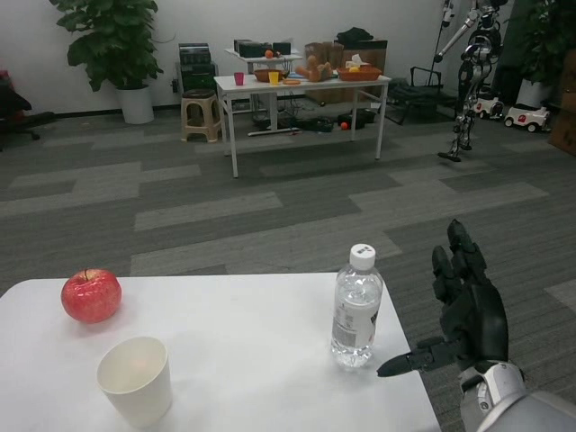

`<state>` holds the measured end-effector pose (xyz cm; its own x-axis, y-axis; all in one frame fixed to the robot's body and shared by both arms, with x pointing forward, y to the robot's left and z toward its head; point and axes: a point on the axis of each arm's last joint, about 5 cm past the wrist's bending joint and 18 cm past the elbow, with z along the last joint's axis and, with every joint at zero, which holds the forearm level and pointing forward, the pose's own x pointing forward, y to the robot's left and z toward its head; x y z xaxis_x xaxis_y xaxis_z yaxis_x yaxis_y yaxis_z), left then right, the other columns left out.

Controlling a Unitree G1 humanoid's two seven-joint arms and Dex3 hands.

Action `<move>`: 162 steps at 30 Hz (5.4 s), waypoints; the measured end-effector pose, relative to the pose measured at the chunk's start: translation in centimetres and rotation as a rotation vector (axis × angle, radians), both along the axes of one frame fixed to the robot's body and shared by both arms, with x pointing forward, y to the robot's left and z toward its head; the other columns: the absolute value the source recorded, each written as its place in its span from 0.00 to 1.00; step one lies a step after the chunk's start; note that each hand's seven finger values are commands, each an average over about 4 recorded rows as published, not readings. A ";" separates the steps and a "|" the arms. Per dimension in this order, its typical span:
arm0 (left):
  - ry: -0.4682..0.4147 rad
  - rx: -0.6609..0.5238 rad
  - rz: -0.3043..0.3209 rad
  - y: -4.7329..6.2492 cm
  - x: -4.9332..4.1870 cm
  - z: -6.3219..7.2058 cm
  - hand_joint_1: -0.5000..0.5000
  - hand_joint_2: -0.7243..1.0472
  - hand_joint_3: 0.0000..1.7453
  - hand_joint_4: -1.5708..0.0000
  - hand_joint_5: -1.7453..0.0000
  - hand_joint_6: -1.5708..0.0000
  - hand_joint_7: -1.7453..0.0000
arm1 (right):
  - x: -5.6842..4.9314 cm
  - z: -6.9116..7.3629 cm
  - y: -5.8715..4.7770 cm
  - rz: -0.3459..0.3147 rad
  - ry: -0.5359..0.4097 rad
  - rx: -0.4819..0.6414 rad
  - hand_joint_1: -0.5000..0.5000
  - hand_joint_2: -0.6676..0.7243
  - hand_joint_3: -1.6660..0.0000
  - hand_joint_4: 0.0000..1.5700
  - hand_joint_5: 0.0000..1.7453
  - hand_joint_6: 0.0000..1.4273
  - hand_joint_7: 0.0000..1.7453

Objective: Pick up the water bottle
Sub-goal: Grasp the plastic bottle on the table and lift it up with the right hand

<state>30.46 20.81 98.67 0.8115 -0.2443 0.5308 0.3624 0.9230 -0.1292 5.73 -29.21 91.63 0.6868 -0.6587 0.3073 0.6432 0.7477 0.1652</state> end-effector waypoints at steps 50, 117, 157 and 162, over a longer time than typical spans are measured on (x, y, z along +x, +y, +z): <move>0.004 0.068 -0.092 -1.8 -0.15 -0.4 0.00 0.05 0.05 1.00 1.00 1.00 1.00 | 6.8 -0.1 0.9 0.288 0.251 -0.012 0.04 0.64 1.00 0.00 0.00 0.00 0.00; -0.002 0.068 -0.096 -1.9 -0.16 -0.3 0.00 0.05 0.05 1.00 1.00 1.00 1.00 | 7.5 -3.0 2.1 0.363 0.192 0.053 0.96 0.56 0.26 0.30 0.69 0.40 0.88; 0.001 0.074 -0.103 -2.1 -0.18 -0.4 0.00 0.05 0.05 1.00 1.00 1.00 1.00 | 8.7 -1.1 2.9 0.409 0.102 0.011 0.96 0.59 0.10 0.69 0.89 0.14 0.84; 0.005 0.087 -0.110 -2.1 -0.20 -0.4 0.00 0.05 0.05 1.00 1.00 1.00 1.00 | 9.0 0.3 3.5 0.442 0.116 -0.027 0.96 0.58 0.10 0.69 0.89 0.14 0.84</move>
